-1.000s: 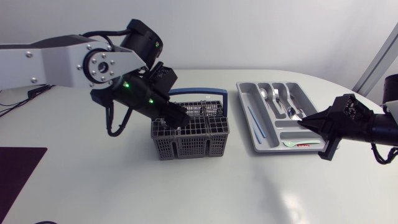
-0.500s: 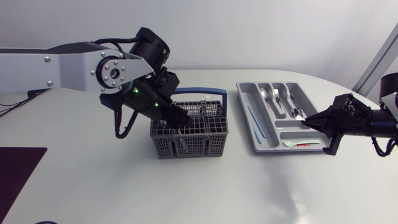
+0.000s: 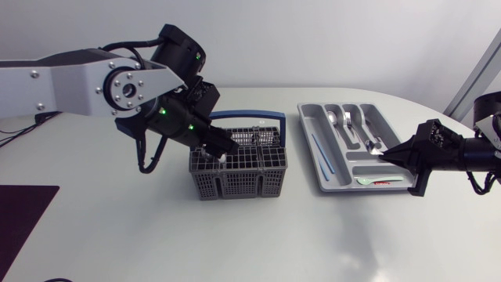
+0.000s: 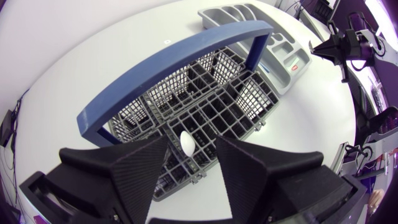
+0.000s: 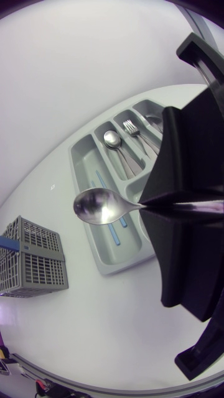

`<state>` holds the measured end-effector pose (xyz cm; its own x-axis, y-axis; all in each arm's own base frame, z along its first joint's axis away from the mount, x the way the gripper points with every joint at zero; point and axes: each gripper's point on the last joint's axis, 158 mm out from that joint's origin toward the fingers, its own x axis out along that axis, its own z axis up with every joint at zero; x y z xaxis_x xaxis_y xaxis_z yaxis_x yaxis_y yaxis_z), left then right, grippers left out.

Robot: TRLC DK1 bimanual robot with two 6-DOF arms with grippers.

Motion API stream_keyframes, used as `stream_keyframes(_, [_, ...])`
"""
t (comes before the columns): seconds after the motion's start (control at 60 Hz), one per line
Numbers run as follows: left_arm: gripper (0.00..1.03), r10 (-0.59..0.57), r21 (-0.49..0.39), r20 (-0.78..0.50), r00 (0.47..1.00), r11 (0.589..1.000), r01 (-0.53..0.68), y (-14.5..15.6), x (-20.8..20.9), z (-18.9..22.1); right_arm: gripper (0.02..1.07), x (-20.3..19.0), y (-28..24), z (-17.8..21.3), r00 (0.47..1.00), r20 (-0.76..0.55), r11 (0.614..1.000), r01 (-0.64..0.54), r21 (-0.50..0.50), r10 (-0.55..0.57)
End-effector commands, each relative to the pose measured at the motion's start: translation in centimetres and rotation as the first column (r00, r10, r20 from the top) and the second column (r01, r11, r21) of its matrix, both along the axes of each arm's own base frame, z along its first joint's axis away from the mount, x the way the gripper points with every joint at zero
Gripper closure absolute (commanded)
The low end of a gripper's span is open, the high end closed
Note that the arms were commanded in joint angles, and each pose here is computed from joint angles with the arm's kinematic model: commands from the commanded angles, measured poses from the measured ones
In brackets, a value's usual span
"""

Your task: Unload the cutlery basket into the drawer organizer.

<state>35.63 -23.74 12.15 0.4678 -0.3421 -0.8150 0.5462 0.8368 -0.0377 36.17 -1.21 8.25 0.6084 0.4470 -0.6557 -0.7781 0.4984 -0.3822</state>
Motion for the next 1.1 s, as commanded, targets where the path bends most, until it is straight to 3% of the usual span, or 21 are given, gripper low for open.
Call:
stream_keyframes(0.0, [0.44, 0.022, 0.015, -0.047, 0.999, 1.000, -0.022, 0.0, -0.4, -2.1, 1.01, 0.8, -1.1, 0.2, 1.000, 0.013, 1.000, -0.007, -0.024, 0.007])
stream_keyframes(0.15, [0.55, 0.027, 0.024, -0.065, 0.998, 0.999, -0.025, 0.0, -0.4, -3.0, 1.01, 1.0, -1.9, 0.0, 1.000, 0.009, 0.999, -0.004, -0.032, 0.004])
stream_keyframes(0.317, [0.58, 0.020, 0.028, -0.075, 0.997, 0.999, -0.018, -0.5, -0.7, -3.7, 1.01, 0.7, -2.2, -1.2, 0.999, -0.008, 0.996, -0.034, -0.077, 0.034])
stream_keyframes(0.583, [0.85, 0.021, 0.028, -0.083, 0.996, 0.999, -0.018, -0.8, -0.8, -4.0, 1.01, 0.5, -3.5, -5.6, 0.991, -0.080, 0.973, -0.125, -0.192, 0.111])
stream_keyframes(1.083, [0.94, 0.031, 0.030, -0.082, 0.996, 0.999, -0.028, 0.0, -1.0, -4.0, 1.01, 3.3, -4.6, -10.3, 0.983, -0.063, 0.910, -0.186, -0.371, 0.175])
